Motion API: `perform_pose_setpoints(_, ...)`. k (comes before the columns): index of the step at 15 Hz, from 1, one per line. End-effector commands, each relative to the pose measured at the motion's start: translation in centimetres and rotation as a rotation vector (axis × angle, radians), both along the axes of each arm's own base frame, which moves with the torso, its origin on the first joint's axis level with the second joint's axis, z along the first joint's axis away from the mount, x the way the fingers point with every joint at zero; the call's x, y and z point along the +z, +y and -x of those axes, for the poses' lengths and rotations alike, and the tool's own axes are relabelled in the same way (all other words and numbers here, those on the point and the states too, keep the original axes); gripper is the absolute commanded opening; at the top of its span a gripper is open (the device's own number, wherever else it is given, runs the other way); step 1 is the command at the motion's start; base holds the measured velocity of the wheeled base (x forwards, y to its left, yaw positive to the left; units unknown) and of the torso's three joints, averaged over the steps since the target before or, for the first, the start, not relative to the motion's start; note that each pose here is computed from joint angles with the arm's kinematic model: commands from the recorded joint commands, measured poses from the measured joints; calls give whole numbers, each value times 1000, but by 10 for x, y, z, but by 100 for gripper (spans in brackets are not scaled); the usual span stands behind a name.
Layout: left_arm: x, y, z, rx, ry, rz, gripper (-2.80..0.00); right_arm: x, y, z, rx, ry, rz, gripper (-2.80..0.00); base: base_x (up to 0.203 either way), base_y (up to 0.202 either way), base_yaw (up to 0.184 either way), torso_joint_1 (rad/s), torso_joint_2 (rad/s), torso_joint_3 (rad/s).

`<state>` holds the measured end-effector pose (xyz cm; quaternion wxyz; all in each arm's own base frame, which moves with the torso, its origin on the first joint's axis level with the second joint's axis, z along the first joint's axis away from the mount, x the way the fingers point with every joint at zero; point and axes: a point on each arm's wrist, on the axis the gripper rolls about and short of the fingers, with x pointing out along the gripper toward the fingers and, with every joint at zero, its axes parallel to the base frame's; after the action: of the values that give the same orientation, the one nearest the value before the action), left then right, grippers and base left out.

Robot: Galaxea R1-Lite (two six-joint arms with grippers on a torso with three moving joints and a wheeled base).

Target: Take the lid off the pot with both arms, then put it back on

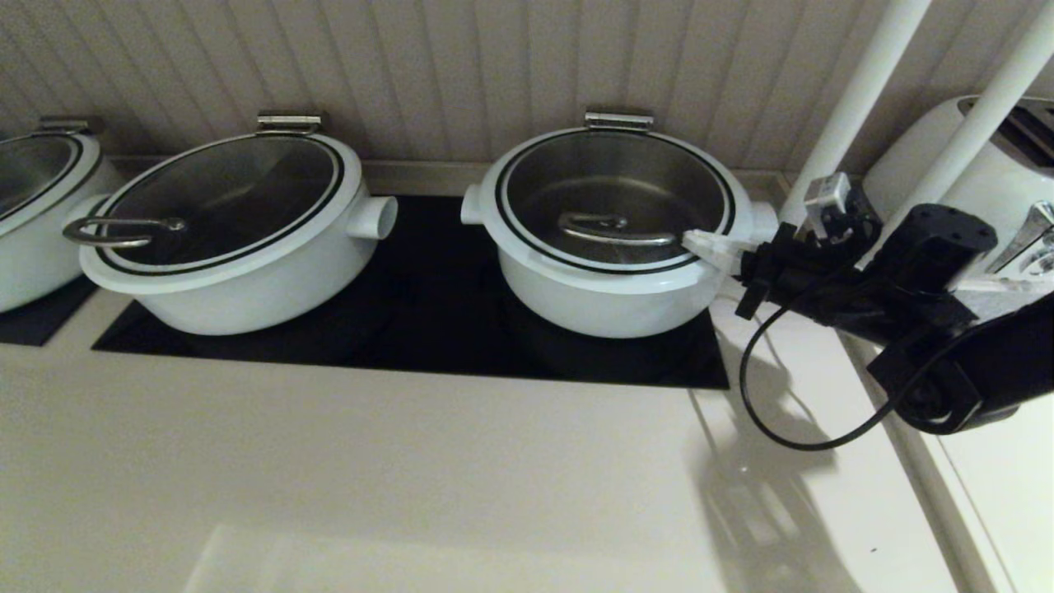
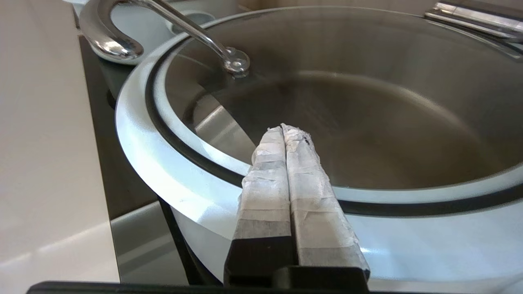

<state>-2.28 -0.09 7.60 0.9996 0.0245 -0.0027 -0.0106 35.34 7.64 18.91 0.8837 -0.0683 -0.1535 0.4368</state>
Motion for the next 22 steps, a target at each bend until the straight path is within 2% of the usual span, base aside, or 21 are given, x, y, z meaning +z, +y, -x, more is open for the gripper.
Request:
perform_pose_setpoints(1,0,0,0,0,0,0,-280,19,-6,15,-6,-50,-6,-280,0,0,0,0,0,0)
perform_pose_setpoints(10,0,0,0,1,-1,0,-280,85,-29,79,-51,-110,-14,-280,0,0,0,0,0,0)
perform_pose_setpoints(14,0,0,0,0,-1,0,-280,107,-48,125,-119,-110,-16,-280,0,0,0,0,0,0)
perform_pose_setpoints(18,0,0,0,0,-1,0,-280,87,-72,185,-255,-51,-10,-280,0,0,0,0,0,0)
perform_pose_setpoints(20,0,0,0,0,-1,0,-280,65,-75,217,-345,9,-24,-280,0,0,0,0,0,0)
perform_pose_setpoints(22,0,0,0,0,-1,0,-280,30,-75,246,-442,99,-38,-280,0,0,0,0,0,0)
